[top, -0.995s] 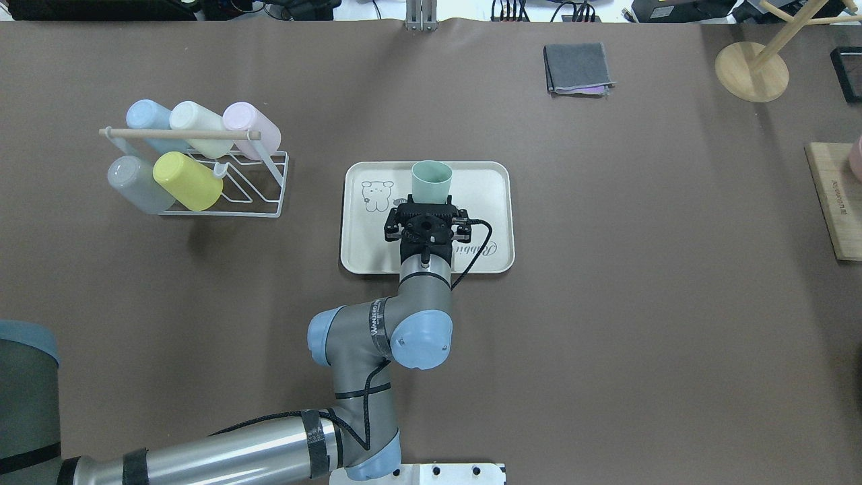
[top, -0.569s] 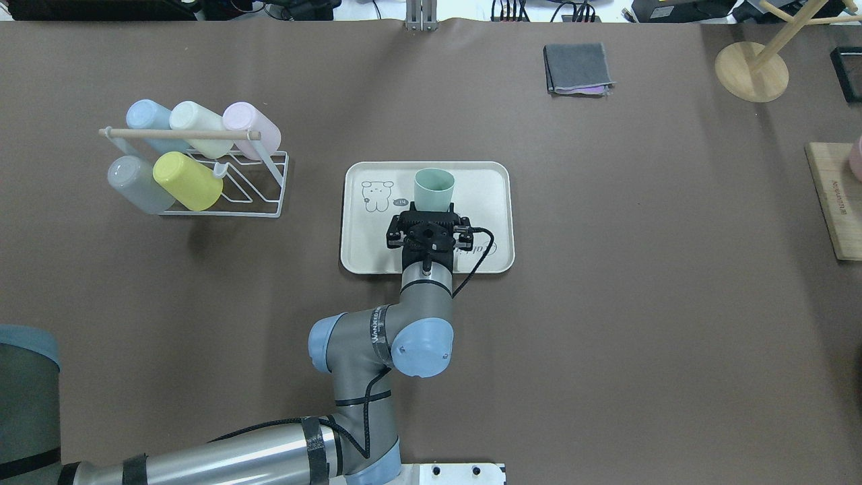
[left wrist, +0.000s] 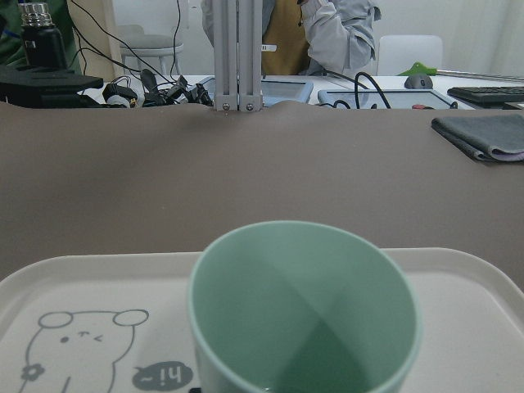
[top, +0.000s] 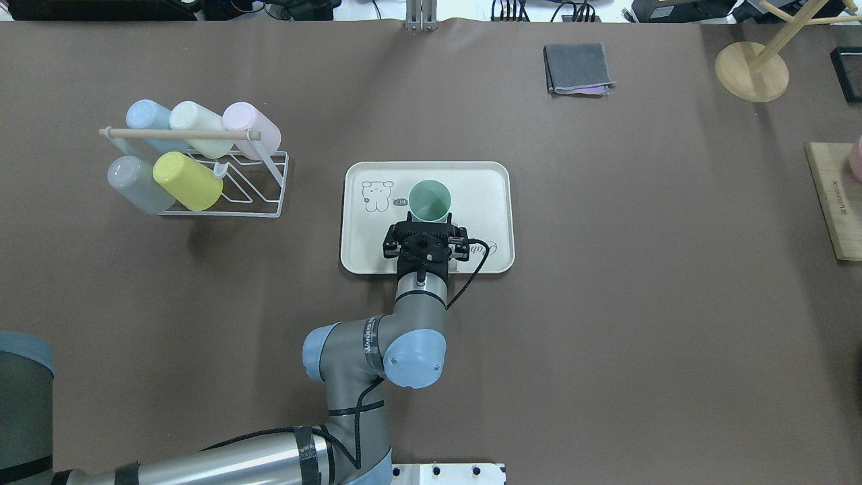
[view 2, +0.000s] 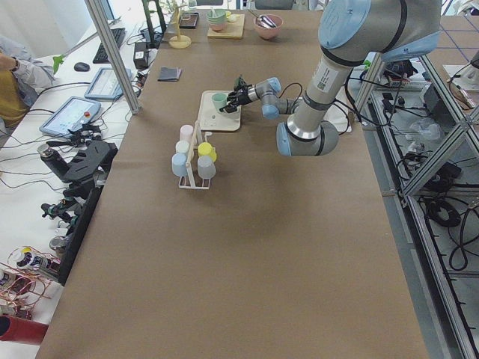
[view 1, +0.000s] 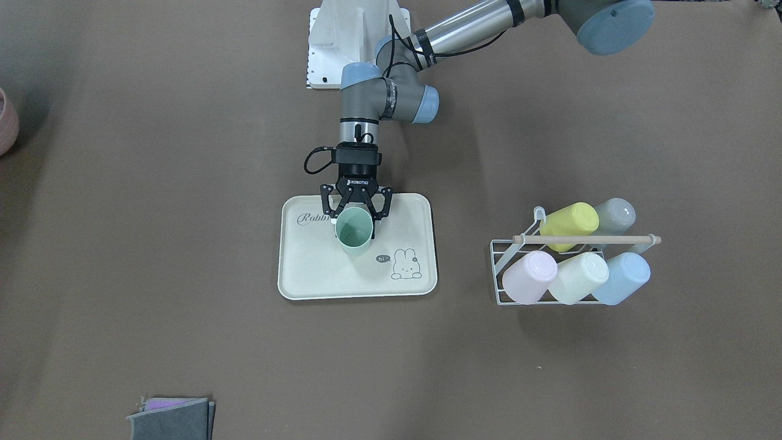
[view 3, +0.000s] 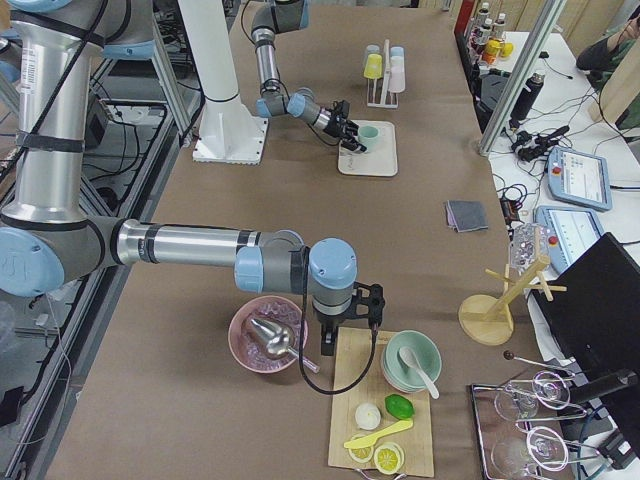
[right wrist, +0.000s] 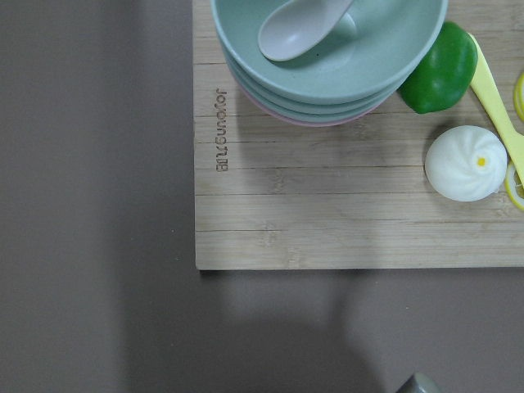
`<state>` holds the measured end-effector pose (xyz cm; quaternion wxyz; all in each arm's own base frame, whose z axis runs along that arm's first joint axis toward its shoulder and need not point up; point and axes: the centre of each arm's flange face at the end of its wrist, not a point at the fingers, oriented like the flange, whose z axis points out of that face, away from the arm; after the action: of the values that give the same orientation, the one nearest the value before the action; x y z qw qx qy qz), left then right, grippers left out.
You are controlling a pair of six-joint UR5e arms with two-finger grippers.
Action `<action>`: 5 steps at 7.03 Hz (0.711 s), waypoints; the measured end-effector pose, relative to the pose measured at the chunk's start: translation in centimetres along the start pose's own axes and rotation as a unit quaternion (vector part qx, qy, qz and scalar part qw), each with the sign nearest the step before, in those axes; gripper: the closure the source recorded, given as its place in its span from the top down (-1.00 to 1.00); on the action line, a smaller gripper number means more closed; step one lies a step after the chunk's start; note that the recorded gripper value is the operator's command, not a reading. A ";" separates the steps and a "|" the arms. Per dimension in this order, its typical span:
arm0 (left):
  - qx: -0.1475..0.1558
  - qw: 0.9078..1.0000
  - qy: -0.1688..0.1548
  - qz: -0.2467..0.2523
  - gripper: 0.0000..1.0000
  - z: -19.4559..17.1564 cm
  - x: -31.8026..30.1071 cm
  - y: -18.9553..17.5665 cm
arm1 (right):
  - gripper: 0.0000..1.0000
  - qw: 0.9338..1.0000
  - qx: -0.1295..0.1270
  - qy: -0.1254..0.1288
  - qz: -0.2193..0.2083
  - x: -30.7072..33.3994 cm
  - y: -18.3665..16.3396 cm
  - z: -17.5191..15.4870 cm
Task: Pick up and place green cup on tray
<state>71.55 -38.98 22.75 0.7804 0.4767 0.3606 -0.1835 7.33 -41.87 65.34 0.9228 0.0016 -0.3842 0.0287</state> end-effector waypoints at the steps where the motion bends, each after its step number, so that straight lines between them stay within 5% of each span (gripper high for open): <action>1: 0.001 1.000 0.003 -0.003 0.98 -0.2 -0.4 -0.1 | 1.00 1.000 0.000 0.002 0.001 0.1 0.0 0.0; 5: 0.029 0.999 0.008 -0.016 0.97 -2.0 -1.9 -2.2 | 1.00 1.000 0.001 0.004 -0.001 0.0 -0.3 -0.1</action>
<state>68.09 -38.37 22.27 0.7602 0.4946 0.3695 -0.2024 7.40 -42.19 65.33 0.9244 0.0024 -0.3804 0.0285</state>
